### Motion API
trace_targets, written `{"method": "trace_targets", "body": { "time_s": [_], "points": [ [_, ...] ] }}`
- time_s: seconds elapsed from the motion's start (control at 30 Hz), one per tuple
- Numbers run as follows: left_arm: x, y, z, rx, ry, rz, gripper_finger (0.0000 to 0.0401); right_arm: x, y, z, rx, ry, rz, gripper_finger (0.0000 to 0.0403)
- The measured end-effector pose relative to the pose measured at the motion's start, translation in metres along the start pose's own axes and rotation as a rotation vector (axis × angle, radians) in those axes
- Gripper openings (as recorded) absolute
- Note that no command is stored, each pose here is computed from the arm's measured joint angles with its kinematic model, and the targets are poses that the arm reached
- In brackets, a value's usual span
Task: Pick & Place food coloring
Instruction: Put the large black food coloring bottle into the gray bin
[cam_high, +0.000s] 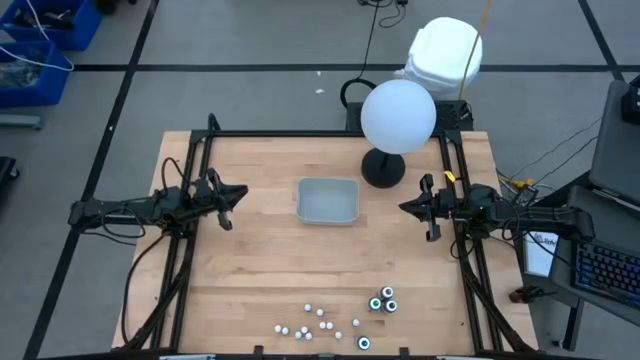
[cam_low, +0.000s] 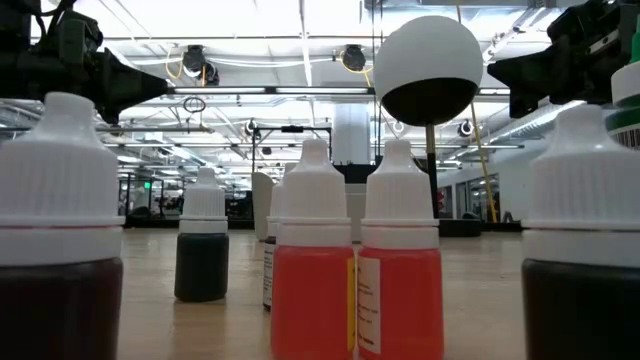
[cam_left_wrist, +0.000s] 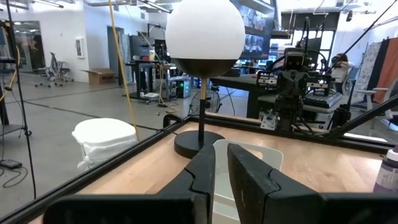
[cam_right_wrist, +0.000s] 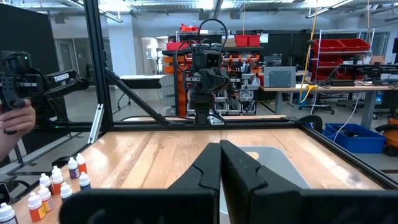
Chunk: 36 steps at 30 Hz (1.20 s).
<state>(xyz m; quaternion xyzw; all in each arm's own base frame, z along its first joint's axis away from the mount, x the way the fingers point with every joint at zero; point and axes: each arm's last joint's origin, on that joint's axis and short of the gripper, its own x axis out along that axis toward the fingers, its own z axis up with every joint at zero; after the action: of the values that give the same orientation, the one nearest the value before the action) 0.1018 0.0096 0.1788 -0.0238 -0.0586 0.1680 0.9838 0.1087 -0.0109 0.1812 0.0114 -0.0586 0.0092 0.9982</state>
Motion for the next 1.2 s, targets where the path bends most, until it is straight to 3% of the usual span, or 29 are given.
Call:
{"method": "trace_targets", "body": {
  "time_s": [0.27,0.47,0.8,1.2],
  "points": [
    [0.0,0.0,0.0,0.001,0.0,0.001,0.0051,0.0,0.0,0.0,0.0,0.0,-0.001,0.0],
    [0.0,0.002,-0.002,0.11,0.022,0.055,0.0051,0.0,0.0,0.0,0.0,0.0,-0.003,0.0],
    [0.0,0.002,-0.004,0.063,0.035,0.058,0.0051,-0.001,0.001,0.012,-0.056,-0.119,0.003,0.0],
    [0.0,0.002,-0.003,0.063,0.033,0.058,0.0051,0.0,0.001,0.01,-0.167,-0.089,-0.001,0.0]
  ]
}}
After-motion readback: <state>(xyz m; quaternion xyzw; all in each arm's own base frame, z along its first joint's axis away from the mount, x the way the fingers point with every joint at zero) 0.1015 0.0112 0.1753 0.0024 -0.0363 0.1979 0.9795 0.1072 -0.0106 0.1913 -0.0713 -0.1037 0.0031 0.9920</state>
